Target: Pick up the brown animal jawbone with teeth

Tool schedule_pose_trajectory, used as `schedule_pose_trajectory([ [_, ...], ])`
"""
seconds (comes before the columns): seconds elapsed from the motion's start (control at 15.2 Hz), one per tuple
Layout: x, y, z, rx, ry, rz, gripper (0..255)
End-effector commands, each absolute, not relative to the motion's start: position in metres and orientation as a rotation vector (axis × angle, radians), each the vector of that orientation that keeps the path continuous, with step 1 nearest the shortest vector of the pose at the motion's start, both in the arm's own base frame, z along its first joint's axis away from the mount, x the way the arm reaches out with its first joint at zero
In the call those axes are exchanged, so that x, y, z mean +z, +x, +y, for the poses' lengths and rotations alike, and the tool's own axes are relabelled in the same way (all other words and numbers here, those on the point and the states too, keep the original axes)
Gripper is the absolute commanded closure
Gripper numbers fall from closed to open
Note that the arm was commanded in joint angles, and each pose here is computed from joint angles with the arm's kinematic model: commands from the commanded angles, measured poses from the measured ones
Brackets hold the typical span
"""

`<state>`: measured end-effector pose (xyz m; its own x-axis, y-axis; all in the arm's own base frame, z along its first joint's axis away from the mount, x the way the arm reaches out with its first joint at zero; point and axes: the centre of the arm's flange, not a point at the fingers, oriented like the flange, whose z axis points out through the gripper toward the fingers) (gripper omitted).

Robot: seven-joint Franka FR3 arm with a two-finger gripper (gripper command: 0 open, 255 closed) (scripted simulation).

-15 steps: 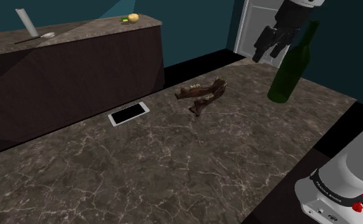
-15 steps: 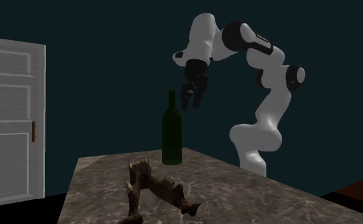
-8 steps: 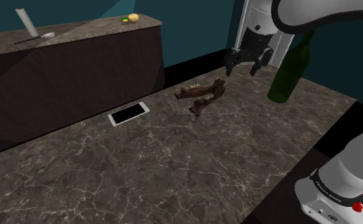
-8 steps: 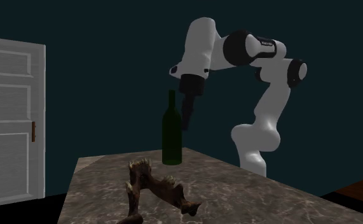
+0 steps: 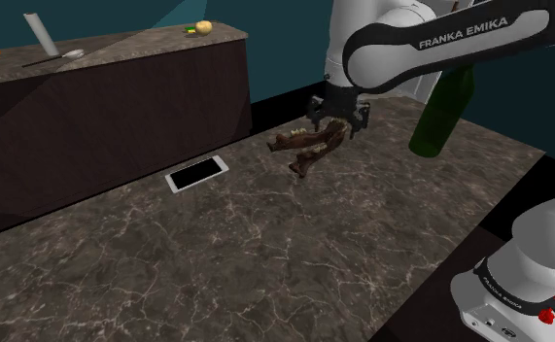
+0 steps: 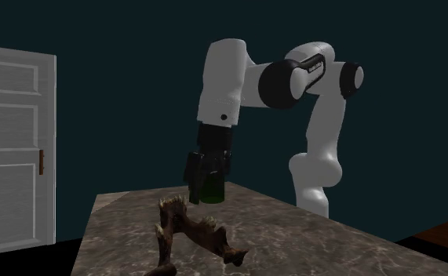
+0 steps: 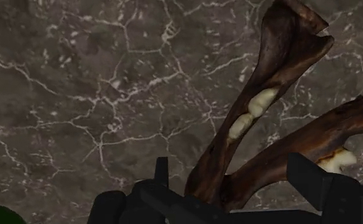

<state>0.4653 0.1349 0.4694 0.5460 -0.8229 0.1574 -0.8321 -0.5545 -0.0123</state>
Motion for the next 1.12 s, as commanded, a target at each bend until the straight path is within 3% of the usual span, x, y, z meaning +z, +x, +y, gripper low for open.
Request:
schedule_pose_trajectory([
  [0.0,0.451,0.488,0.140,0.203,2.596,-1.615,0],
  [0.66,0.402,0.497,0.141,0.194,2.551,-1.676,0],
  [0.73,0.402,0.497,0.141,0.194,2.551,-1.676,255],
  [1.06,0.403,0.497,0.141,0.194,2.551,-1.676,255],
])
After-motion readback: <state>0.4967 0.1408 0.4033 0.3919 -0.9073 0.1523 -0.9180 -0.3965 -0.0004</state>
